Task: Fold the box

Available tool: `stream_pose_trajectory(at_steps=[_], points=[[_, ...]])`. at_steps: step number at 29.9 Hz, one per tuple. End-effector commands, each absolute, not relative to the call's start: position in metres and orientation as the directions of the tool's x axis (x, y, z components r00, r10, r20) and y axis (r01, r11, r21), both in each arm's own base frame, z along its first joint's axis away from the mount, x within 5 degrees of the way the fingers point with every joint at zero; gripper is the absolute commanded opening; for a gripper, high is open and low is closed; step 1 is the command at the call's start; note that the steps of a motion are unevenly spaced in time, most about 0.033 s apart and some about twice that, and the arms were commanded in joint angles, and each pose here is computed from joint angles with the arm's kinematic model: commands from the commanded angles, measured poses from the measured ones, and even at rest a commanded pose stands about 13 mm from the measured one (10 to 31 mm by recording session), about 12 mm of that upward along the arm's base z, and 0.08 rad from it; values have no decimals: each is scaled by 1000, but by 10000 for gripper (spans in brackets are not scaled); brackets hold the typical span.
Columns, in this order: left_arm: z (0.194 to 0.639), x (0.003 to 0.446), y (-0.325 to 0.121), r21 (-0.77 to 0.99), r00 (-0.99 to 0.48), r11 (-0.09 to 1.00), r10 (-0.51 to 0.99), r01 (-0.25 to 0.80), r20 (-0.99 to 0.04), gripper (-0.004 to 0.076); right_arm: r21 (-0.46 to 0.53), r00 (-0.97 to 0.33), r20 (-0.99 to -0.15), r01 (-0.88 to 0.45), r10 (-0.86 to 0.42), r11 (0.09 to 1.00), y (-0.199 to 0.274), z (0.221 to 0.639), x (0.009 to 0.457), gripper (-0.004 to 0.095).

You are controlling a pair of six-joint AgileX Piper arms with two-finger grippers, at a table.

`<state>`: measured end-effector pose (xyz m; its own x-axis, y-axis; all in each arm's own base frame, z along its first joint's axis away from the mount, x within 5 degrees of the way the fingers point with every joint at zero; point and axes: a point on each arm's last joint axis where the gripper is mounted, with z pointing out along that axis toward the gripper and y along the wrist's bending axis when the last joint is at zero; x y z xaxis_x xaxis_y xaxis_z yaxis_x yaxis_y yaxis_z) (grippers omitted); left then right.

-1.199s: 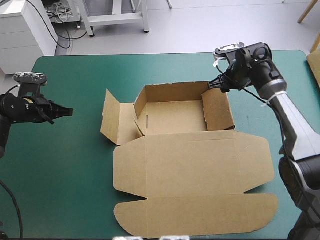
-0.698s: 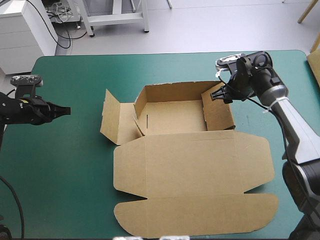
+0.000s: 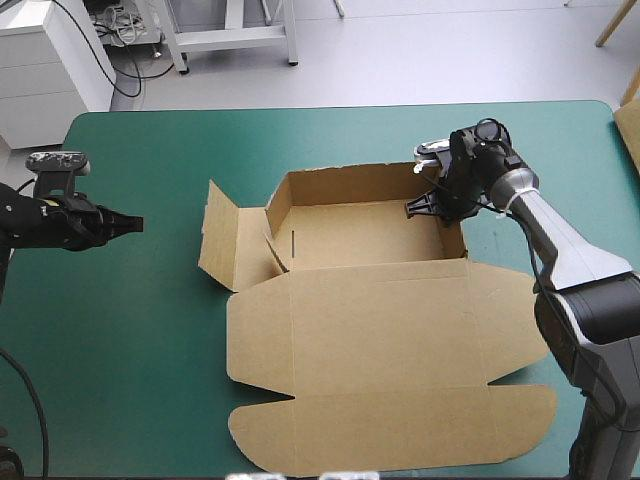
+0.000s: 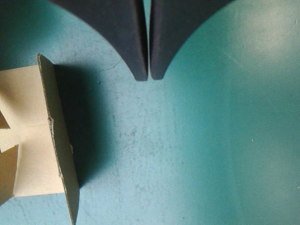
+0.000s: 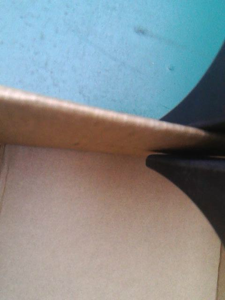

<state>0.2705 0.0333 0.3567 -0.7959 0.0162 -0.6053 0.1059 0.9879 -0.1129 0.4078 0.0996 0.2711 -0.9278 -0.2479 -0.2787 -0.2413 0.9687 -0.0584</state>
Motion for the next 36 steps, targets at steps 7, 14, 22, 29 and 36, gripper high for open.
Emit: stream_pose_trajectory(at_steps=[7,14,22,29,36], points=[[377,268,32,-110,-733,988,3,106,-680,-8,-69,-895,-372,-239,-247,969,97,310,402,-20],[378,268,31,-125,-731,986,-7,107,-682,74,66,-838,-523,-218,-152,974,76,371,384,-21],[382,273,21,-281,-704,952,-119,119,-701,531,130,-721,-692,-175,-37,976,24,446,333,-22],[372,288,15,-436,-723,892,-225,116,-653,601,196,-604,-795,-156,63,968,0,494,284,-21],[366,299,12,-506,-727,852,-259,138,-636,601,193,-533,-842,-161,79,968,0,516,243,-22]])
